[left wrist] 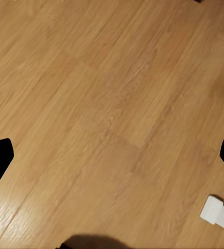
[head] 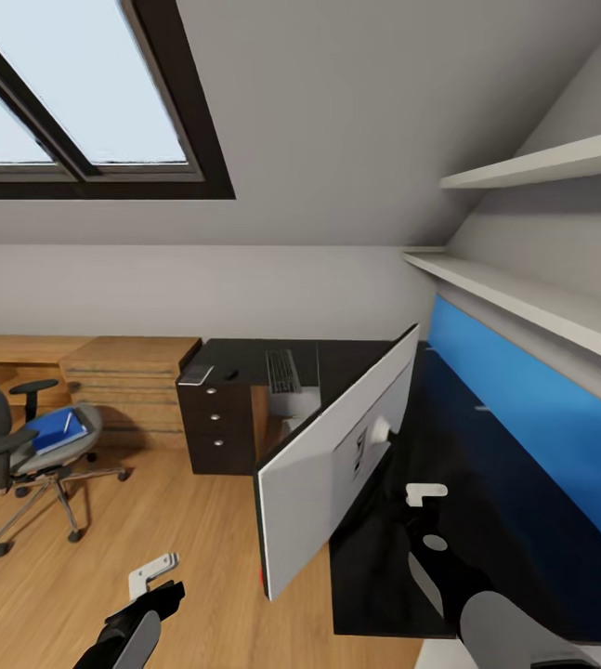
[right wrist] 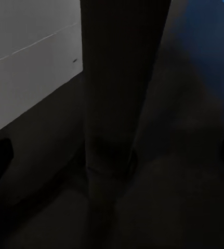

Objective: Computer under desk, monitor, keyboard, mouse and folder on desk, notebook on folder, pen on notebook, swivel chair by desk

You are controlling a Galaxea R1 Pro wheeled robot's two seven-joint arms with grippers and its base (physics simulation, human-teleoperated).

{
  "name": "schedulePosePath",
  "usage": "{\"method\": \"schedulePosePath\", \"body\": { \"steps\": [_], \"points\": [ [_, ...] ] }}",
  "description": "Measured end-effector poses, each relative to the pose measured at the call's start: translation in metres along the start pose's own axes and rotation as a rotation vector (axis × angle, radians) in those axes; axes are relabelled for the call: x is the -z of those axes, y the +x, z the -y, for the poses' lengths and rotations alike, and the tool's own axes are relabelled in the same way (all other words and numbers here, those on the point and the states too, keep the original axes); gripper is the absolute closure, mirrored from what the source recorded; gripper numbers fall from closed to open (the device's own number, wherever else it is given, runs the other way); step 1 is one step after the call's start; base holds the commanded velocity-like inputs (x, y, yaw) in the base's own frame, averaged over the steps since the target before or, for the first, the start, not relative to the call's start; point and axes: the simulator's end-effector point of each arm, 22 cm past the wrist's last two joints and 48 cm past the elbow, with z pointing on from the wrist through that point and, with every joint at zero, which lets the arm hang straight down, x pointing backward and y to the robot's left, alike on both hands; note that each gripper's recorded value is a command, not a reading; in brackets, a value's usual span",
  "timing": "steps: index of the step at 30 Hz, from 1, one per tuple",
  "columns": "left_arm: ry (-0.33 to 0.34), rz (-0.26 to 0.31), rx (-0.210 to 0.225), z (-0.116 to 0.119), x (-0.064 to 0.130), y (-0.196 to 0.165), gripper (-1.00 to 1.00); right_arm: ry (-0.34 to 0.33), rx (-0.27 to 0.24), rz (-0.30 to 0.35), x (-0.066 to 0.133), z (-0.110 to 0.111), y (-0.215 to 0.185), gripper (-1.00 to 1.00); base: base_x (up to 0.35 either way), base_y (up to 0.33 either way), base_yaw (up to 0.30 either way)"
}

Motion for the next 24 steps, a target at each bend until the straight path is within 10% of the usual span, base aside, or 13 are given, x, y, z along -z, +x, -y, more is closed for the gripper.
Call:
{"method": "schedulePosePath", "body": {
  "steps": [24],
  "points": [
    [0.002, 0.001, 0.0, 0.0011, -0.0001, 0.0002, -1.0, 0.001, 0.003, -0.004, -0.0005, 0.0008, 0.0009, -1.0, 0.063, -0.044, 0.0]
  ]
}}
